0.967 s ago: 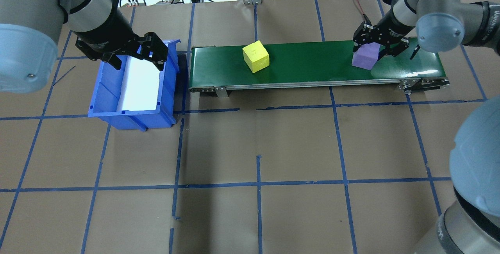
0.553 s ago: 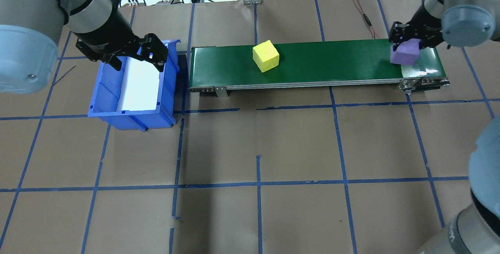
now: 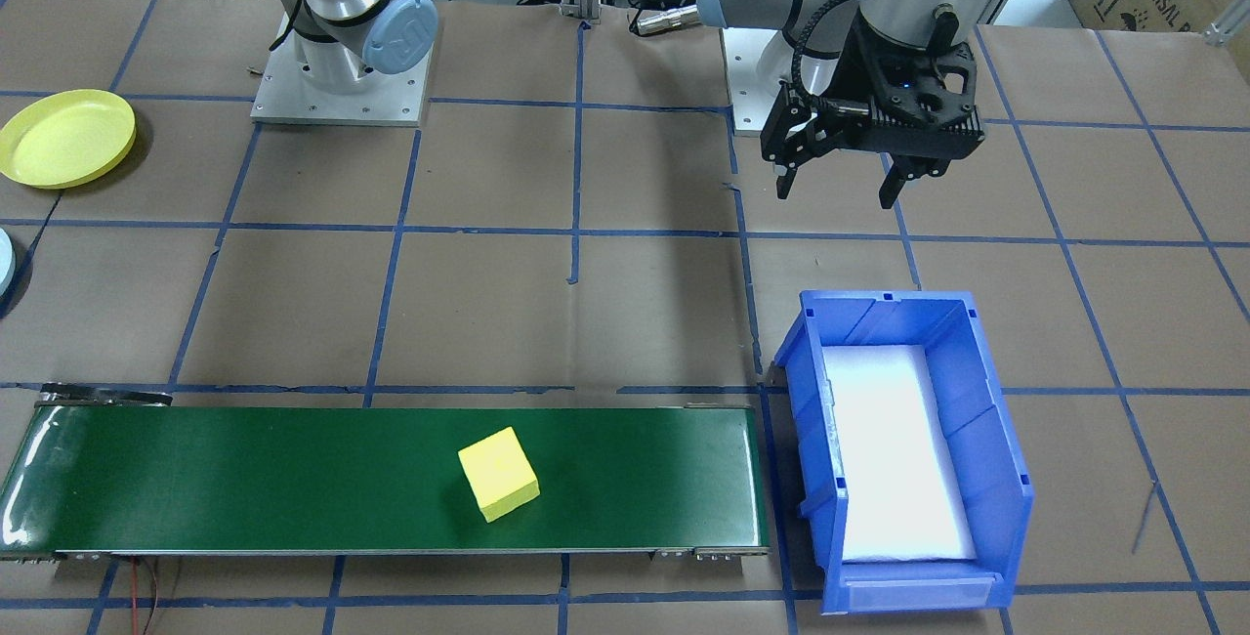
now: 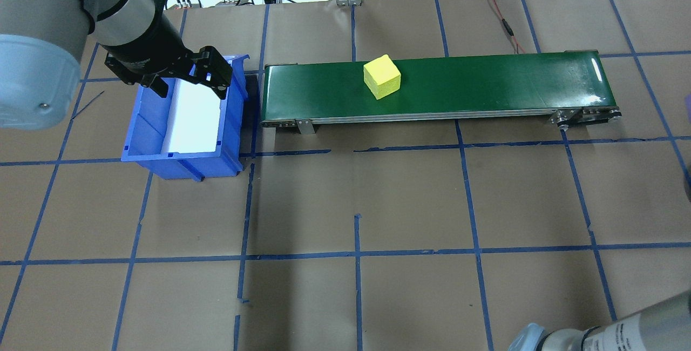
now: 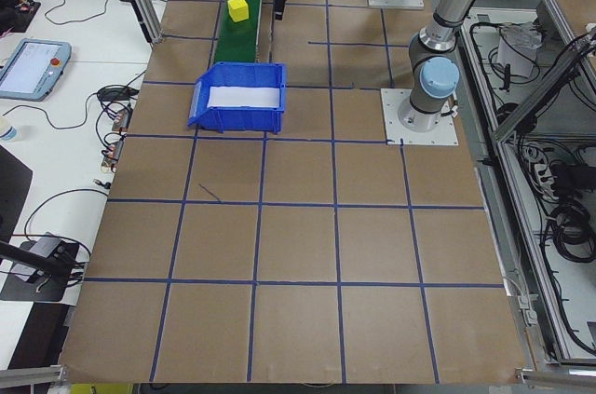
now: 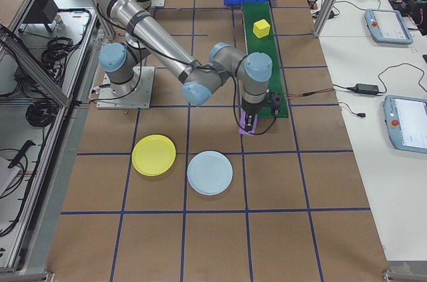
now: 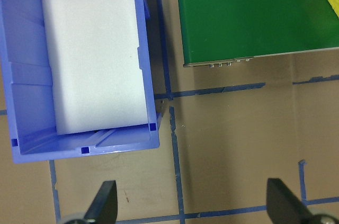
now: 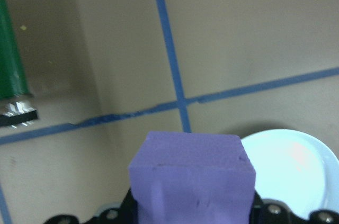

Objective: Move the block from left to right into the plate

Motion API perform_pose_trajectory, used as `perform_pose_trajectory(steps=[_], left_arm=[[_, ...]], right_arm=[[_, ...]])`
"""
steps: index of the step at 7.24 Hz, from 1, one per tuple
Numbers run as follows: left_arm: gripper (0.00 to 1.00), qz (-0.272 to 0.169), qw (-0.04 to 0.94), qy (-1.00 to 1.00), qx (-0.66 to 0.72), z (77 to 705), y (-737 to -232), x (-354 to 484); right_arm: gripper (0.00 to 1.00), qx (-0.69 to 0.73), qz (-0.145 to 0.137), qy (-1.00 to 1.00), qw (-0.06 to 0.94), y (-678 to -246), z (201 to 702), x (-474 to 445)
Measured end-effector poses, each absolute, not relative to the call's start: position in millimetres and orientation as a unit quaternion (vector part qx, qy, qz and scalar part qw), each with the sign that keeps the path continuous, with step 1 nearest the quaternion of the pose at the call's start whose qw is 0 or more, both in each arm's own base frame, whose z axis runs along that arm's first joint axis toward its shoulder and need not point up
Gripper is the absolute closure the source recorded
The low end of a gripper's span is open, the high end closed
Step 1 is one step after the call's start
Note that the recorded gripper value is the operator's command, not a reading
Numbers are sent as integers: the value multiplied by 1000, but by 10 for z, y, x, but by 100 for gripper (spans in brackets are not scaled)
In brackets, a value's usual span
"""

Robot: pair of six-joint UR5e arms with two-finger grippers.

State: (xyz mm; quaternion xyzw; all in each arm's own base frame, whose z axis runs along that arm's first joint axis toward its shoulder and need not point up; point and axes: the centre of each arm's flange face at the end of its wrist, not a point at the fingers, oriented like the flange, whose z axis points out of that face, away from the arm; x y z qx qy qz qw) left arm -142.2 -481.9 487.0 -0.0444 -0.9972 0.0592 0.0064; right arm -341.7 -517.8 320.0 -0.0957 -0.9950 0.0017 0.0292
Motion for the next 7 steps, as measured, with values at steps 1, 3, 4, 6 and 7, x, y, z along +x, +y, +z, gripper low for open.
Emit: perform_pose_trajectory(steps=[1,3,4,6,7], left_arm=[[0,59,6,-997,-44,4867,-4818,-1422],[0,58,8,-997,-44,4854,-4818,-1418],[0,58,9,-997,-44,4852,-4818,-1419],[0,58,9,-997,-44,4857,-4816,-1428],[0,59,10,-997,-45,4861,-4815,-1435]], right_arm=[[76,-107,-16,-994,22,-4778,2994,-3806],[0,-123,-24,-992,17,-4301,2621,-4181],[0,-126,-30,-992,14,-4238,2488,-4238],[0,-128,-36,-991,17,-4207,2461,-4269],[0,-129,-29,-991,25,-4254,2600,-4229]])
